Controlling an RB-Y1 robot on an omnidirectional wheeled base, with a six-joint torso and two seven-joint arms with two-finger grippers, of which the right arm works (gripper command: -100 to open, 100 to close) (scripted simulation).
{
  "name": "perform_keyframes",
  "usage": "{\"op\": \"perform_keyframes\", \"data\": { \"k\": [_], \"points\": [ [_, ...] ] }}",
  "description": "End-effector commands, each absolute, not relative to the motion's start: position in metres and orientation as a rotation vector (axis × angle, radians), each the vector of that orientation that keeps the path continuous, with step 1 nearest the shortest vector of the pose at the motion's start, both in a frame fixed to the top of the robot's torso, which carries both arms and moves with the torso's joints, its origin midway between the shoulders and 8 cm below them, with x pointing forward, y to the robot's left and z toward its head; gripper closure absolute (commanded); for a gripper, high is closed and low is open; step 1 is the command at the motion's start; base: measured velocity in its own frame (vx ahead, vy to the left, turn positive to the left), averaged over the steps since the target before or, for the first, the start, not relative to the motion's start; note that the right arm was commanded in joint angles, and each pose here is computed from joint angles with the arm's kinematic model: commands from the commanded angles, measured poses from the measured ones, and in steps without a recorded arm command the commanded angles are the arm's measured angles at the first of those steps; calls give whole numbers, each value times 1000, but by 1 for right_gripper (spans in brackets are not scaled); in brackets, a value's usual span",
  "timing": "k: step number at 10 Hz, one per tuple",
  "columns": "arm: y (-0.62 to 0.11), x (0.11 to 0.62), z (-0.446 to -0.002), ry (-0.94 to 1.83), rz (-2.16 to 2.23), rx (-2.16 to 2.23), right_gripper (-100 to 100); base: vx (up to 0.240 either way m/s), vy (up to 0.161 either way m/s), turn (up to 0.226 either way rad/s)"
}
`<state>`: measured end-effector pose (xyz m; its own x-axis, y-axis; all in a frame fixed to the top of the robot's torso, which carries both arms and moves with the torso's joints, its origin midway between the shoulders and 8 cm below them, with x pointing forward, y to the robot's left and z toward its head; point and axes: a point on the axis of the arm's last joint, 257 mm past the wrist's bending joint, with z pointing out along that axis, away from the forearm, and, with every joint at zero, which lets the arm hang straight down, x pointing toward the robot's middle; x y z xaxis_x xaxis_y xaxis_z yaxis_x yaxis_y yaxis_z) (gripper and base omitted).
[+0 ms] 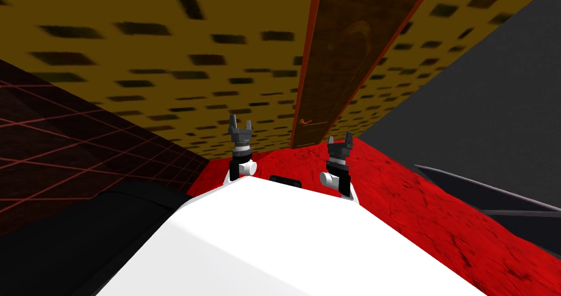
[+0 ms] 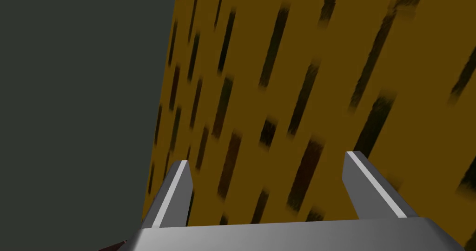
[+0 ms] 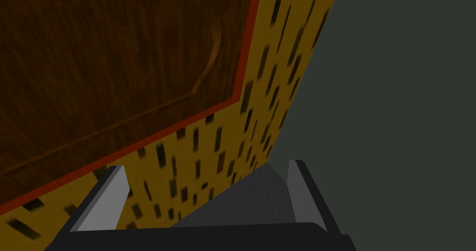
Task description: Pull the door open
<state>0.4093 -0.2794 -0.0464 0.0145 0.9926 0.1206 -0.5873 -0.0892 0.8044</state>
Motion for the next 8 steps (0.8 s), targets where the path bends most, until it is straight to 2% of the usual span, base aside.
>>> {"op": "perform_keyframes", "data": {
  "k": [1, 6, 8],
  "points": [
    [-279, 418, -59, 672, 1474, 844, -100, 89, -38, 82],
    [-280, 446, -100, 749, 1442, 874, -100, 95, -51, 97],
    [-281, 452, -113, 772, 1431, 890, -100, 56, -27, 41]
  ]
}}
